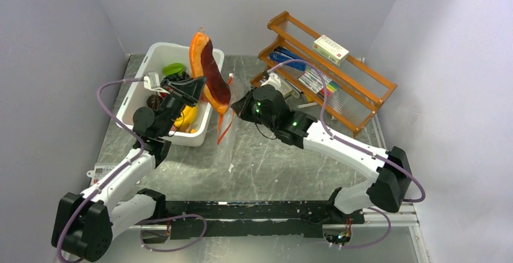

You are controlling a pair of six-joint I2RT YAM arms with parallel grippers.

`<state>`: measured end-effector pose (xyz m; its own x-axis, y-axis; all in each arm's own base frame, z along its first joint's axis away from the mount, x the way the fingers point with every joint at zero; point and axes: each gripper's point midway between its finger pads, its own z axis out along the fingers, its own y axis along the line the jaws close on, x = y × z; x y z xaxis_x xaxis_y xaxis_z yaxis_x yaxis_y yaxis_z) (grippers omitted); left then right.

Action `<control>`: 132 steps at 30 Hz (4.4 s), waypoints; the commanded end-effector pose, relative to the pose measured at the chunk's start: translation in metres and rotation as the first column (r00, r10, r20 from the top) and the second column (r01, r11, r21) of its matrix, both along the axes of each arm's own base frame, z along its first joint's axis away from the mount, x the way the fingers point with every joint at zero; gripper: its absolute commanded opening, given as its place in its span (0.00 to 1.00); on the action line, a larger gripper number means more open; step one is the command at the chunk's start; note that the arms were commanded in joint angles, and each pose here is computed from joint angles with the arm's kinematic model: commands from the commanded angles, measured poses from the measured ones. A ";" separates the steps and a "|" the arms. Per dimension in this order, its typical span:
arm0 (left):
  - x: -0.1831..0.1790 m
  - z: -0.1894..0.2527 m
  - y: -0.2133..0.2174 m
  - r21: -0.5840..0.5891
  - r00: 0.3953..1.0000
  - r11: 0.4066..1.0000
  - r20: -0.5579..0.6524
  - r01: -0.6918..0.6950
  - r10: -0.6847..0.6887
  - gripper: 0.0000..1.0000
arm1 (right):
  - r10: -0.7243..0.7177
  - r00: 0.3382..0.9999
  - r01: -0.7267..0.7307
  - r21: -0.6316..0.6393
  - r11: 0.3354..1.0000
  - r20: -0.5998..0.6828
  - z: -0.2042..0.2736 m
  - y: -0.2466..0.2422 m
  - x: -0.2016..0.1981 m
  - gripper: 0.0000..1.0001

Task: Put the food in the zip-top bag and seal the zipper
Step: Place the fake food in the zipper food storage bag, then adjust the fake food in the zipper food storage bag.

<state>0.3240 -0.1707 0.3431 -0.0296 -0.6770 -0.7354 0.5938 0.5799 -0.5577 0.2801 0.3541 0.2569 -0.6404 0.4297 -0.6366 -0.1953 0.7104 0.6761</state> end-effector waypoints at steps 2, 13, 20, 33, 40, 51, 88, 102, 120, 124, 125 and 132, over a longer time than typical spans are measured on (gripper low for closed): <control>0.009 -0.003 0.002 0.126 0.992 0.984 0.030 -0.129 0.126 0.07 | -0.035 0.998 0.031 0.075 0.997 0.047 0.025 -0.002 0.002 0.00; -0.006 0.007 -0.004 -0.079 0.997 0.995 0.047 -0.061 0.065 0.07 | -0.136 0.991 0.133 0.230 0.964 -0.001 0.030 0.001 0.014 0.00; -0.018 0.019 -0.003 -0.162 0.996 0.987 0.087 -0.012 0.026 0.07 | -0.153 0.987 0.159 0.274 0.949 -0.044 0.032 0.001 0.016 0.00; -0.027 -0.002 -0.013 -0.106 0.999 0.993 0.005 0.043 -0.043 0.07 | -0.129 0.992 0.114 0.420 0.900 0.007 0.063 -0.006 0.011 0.00; -0.032 -0.015 -0.024 -0.024 0.996 0.995 0.007 0.093 -0.093 0.07 | -0.100 0.995 0.078 0.432 0.898 0.030 0.069 0.004 0.015 0.00; -0.029 -0.016 -0.027 0.140 0.998 0.989 0.036 0.051 -0.057 0.07 | -0.030 0.998 0.006 0.448 0.894 0.048 0.080 0.011 0.008 0.00; -0.089 -0.094 -0.037 0.202 0.718 0.902 -0.679 0.382 -0.152 0.59 | 0.263 0.890 -0.384 0.301 0.873 0.372 0.043 -0.042 -0.056 0.00; -0.116 -0.056 -0.015 0.220 0.763 0.919 -0.635 0.326 -0.118 0.83 | 0.247 0.846 -0.417 0.300 0.858 0.472 0.093 -0.064 -0.077 0.00; -0.101 -0.082 -0.040 0.018 0.803 0.939 -0.524 0.344 -0.285 0.85 | 0.243 0.823 -0.479 0.397 0.783 0.513 0.125 -0.065 -0.092 0.00; -0.099 -0.095 -0.042 -0.024 0.806 0.940 -0.507 0.340 -0.305 0.85 | 0.251 0.815 -0.500 0.416 0.759 0.522 0.132 -0.060 -0.092 0.00; -0.098 -0.095 -0.042 -0.031 0.811 0.941 -0.498 0.337 -0.307 0.85 | 0.251 0.812 -0.503 0.414 0.758 0.527 0.136 -0.060 -0.091 0.00; -0.092 -0.073 -0.046 -0.016 0.849 0.938 -0.420 0.345 -0.320 0.68 | 0.281 0.814 -0.518 0.416 0.748 0.509 0.128 -0.053 -0.091 0.00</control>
